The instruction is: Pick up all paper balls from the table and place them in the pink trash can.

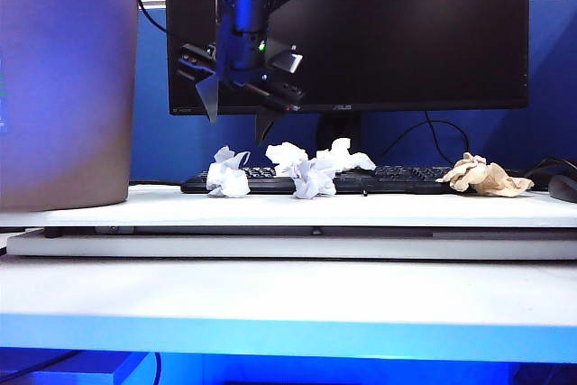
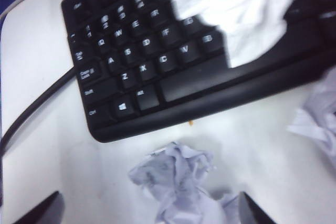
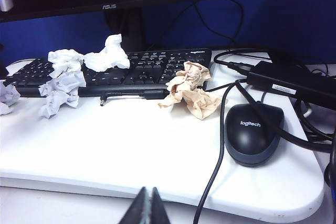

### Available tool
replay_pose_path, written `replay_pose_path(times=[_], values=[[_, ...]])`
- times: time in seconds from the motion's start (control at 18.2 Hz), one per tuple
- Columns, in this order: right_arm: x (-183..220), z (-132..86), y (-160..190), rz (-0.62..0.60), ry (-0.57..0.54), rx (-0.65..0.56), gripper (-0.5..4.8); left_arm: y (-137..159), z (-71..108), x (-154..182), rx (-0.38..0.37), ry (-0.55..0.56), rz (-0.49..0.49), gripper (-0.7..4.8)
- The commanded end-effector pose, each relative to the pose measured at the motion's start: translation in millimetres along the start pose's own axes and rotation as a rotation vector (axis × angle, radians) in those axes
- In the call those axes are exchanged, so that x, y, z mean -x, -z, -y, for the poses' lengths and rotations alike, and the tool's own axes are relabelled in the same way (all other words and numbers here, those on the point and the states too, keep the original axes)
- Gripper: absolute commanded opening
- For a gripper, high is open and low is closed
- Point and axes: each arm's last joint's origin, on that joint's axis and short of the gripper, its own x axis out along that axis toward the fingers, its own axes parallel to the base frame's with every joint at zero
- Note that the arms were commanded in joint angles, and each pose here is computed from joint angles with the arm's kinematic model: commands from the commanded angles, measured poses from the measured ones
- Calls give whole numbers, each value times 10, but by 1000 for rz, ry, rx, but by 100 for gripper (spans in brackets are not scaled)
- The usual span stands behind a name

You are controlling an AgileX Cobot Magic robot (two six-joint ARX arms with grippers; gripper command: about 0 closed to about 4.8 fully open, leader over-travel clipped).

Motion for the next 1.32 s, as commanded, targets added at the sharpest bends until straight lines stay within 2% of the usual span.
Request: replay_pose_path(times=[0.05, 0.38, 0.66, 0.71, 0.77, 0.82, 0.88, 1.04, 1.1, 1.32], values=[[-1, 0, 0, 9, -2, 1, -4, 21, 10, -86, 4, 27, -17, 436], [-1, 0, 1, 9, -2, 1, -4, 150, 164, -345, -43, 43, -108, 436], [-1, 0, 1, 9, -2, 1, -4, 157, 159, -404, -36, 29, -108, 425], [-1, 0, 1, 9, -2, 1, -4, 155, 154, -407, -35, 28, -106, 400], [-1, 0, 1, 9, -2, 0, -4, 155, 152, -408, -37, 28, -106, 296], [-1, 0, 1, 9, -2, 1, -4, 154, 151, -407, -43, 28, -105, 141], [-1, 0, 1, 9, -2, 1, -4, 155, 150, -409, -45, 28, -106, 46], [-1, 0, 1, 9, -2, 1, -4, 152, 153, -408, -61, 33, -103, 14], [-1, 0, 1, 9, -2, 1, -4, 149, 161, -405, -71, 67, -99, -6], [-1, 1, 1, 9, -1, 1, -4, 120, 181, -327, -139, 131, -94, -6]])
